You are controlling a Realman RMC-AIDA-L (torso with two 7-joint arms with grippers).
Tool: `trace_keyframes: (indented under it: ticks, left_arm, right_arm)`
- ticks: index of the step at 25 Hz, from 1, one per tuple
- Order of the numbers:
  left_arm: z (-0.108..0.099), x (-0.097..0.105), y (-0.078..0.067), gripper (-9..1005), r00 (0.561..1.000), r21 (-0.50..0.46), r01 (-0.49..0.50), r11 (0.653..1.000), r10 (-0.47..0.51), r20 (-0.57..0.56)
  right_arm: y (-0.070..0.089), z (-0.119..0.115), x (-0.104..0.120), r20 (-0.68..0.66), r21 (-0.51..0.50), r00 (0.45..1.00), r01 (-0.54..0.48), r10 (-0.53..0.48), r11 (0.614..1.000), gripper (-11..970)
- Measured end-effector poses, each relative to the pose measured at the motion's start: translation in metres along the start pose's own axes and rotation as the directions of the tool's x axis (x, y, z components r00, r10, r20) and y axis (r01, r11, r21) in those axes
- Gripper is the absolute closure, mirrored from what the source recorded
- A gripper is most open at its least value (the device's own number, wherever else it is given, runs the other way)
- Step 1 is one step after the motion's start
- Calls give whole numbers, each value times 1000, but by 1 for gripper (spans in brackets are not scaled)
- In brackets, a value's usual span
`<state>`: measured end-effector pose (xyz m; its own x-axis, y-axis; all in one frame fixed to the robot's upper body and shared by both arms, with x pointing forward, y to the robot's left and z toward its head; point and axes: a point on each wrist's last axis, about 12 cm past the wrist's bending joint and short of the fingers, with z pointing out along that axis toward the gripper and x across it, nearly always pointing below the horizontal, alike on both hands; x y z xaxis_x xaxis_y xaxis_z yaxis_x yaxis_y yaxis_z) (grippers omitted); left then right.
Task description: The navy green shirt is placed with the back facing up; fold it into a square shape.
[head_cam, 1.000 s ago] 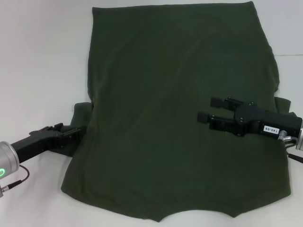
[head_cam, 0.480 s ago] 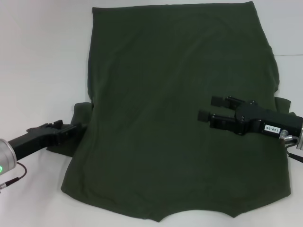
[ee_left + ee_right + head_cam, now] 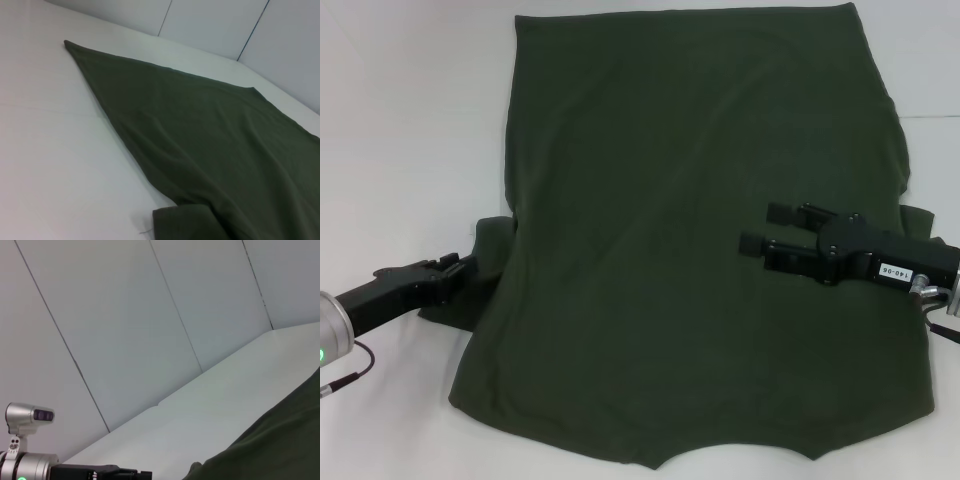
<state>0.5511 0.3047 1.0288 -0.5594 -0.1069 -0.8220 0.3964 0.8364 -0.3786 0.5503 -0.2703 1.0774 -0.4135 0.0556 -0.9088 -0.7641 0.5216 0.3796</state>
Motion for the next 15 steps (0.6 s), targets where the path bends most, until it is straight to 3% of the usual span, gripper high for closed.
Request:
trace_keyframes:
  ticks: [11,14,15]
  left_arm:
    - [1,-2,1,795,1000,-9,-4,1000,4,1]
    - [1,-2,1,1000,1000,-10,-4,1000,4,1]
    - [1,-2,1,999,1000,-10,-4,1000,4,1]
  right_arm:
    - [0,-1,0,8,3,1000,-1,1,1000,65]
    - [0,-1,0,9,4,1000,-2,2,1000,65]
    - [0,-1,0,9,4,1000,-2,2,1000,65]
